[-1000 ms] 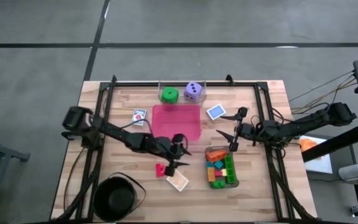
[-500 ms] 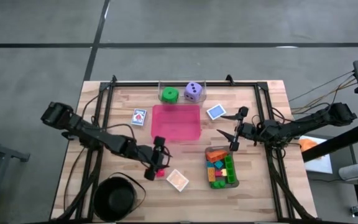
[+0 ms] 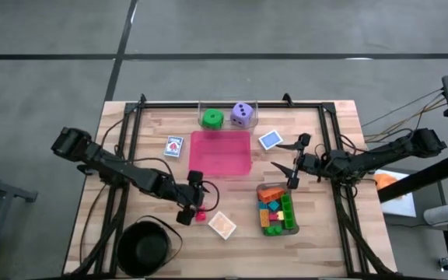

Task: Pick & Place Toys
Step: Put the big red game piece into the black bin, then put the right blue game card into the red bin

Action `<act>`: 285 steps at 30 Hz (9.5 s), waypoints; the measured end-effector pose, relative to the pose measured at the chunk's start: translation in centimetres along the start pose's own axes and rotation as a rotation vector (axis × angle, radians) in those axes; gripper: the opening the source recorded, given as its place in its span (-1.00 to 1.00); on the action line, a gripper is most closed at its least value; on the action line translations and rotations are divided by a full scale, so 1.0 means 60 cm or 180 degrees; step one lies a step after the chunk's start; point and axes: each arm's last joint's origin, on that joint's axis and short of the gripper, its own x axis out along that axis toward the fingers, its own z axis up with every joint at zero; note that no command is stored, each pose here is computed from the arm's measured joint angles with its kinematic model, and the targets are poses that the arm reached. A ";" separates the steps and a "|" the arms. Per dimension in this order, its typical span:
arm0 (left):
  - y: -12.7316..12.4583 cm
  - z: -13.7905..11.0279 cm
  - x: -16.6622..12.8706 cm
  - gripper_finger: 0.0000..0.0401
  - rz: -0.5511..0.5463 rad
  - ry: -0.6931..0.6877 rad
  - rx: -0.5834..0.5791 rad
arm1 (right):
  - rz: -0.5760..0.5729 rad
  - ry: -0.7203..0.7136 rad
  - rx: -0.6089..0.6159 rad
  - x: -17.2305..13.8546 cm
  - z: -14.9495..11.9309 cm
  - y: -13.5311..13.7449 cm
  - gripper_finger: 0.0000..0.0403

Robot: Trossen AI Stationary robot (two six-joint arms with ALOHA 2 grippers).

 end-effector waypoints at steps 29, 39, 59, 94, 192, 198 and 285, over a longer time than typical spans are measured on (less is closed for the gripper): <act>-0.052 -0.023 0.020 0.86 -0.0295 0.0696 0.1097 | 0.0004 0.0008 0.0005 0.000 -0.001 0.000 0.40; -0.059 -0.022 0.045 0.86 -0.0335 0.0808 0.1407 | 0.0005 0.0009 0.0005 0.000 -0.001 0.000 0.40; -0.068 -0.018 0.080 0.77 -0.0513 0.1109 0.1788 | 0.0014 0.0034 -0.0008 0.000 -0.002 0.001 0.40; -0.058 -0.004 0.056 -0.87 -0.0201 0.1213 0.1845 | 0.0018 0.0049 -0.0013 0.000 -0.003 0.001 0.40; 0.125 0.242 0.220 0.35 0.0365 -0.0574 0.0024 | 0.0090 0.0021 0.0026 0.000 -0.002 0.002 0.40; 0.119 0.216 0.231 0.35 0.0348 -0.0429 -0.0049 | 0.0090 0.0021 0.0025 0.000 -0.002 0.002 0.40; 0.101 -0.074 -0.096 0.35 0.1598 -0.1643 -0.0622 | -0.0079 0.4507 -0.1270 0.252 -0.036 -0.009 0.40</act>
